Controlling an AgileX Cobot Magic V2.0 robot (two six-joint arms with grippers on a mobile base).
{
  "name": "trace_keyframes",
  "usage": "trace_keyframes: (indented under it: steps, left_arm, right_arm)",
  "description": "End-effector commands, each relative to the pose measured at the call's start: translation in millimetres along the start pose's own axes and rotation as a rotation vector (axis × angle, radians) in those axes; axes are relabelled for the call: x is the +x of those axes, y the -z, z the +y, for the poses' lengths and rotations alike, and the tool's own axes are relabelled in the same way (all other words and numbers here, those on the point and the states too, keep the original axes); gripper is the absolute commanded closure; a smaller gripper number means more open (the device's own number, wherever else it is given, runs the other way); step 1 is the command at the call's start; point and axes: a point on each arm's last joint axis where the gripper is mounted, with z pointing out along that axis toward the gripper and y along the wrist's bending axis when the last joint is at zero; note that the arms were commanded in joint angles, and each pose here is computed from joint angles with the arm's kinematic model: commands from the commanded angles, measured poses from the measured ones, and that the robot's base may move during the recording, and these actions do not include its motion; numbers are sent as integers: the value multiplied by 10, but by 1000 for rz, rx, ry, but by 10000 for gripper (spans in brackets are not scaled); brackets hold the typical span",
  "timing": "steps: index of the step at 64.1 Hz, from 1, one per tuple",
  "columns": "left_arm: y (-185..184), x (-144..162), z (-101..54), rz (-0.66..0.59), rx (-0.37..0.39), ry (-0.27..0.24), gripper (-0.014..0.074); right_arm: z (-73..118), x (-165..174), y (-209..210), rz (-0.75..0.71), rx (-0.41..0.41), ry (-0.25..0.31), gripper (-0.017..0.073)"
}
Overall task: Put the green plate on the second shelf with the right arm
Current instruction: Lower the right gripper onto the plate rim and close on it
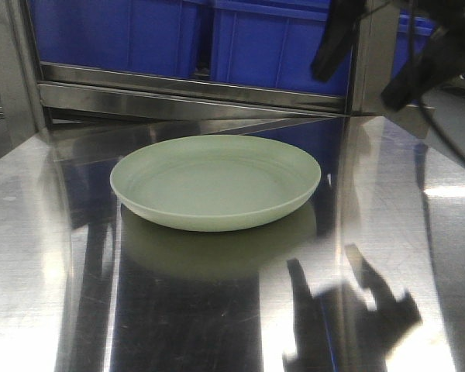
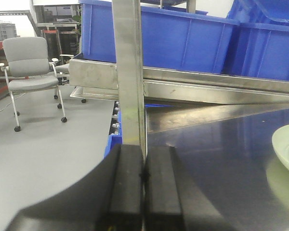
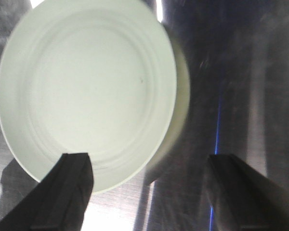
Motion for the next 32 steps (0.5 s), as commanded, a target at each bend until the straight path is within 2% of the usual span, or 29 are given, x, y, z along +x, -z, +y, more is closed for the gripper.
trace_keyframes:
  steps: [1, 13, 32]
  left_arm:
    - [5, 54, -3, -57, 2, 2, 463]
    - [5, 54, -3, -57, 2, 2, 463]
    - [5, 54, -3, -57, 2, 2, 463]
  right_arm:
    - [90, -93, 2, -43, -51, -10, -39]
    - [89, -67, -392, 18, -41, -28, -39]
    - [17, -53, -750, 57, -24, -70, -35]
